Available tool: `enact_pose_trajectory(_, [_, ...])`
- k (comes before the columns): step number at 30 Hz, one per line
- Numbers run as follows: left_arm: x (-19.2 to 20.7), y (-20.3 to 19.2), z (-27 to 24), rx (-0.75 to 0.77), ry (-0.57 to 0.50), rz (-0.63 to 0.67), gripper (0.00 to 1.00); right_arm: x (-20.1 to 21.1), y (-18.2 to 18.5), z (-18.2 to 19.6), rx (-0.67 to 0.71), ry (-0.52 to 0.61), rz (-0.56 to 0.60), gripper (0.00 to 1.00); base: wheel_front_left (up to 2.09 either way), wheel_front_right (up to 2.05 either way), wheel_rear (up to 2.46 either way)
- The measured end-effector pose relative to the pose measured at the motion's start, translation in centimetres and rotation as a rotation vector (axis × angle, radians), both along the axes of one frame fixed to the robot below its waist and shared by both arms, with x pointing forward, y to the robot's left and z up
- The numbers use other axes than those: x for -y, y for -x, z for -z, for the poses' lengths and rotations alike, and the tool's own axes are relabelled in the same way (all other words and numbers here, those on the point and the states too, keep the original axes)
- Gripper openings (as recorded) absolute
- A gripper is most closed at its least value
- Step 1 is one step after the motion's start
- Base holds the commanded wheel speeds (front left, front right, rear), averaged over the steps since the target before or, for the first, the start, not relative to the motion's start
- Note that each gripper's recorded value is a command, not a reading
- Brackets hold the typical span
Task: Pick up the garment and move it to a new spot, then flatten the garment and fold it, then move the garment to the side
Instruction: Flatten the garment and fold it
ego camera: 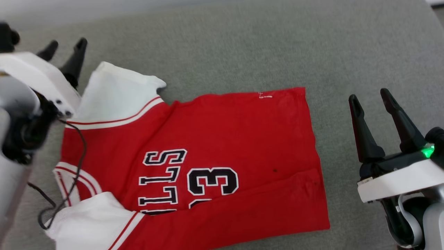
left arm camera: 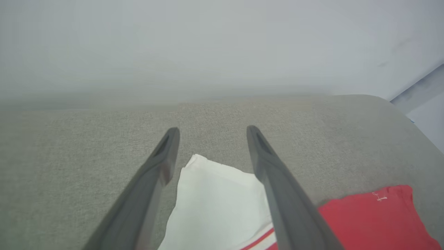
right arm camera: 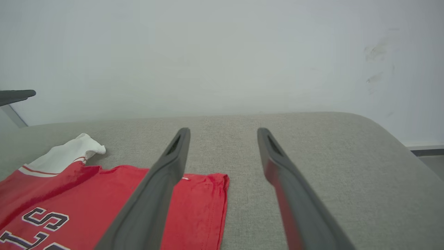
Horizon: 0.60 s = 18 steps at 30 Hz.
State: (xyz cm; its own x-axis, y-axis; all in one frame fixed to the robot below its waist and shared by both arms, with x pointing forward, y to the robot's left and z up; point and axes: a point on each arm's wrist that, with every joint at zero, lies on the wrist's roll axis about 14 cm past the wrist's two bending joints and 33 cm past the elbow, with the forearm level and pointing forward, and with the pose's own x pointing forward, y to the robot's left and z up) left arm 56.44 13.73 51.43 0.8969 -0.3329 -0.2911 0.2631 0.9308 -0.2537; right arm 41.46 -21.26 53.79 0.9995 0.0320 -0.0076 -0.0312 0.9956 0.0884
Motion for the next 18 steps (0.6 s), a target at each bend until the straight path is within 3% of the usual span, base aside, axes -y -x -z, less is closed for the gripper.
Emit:
enact_pose_trajectory(4, [1.4,-2.8,3.4,-0.139,-0.029,0.092,1.0,0.5,-0.8,2.3,-0.057,0.005,0.019,1.0,0.0,0.0,0.0])
enact_pose_trajectory(9, [2.4,-3.6,8.5,-0.396,-0.122,0.201,1.0,1.4,-0.8,4.6,-0.116,0.006,0.054,1.0,0.0,0.0,0.0])
enact_pose_trajectory(18, [0.3,-3.3,14.9,-0.742,-0.256,0.188,1.0,3.0,0.0,7.3,-0.189,0.001,0.115,1.0,0.0,0.0,0.0])
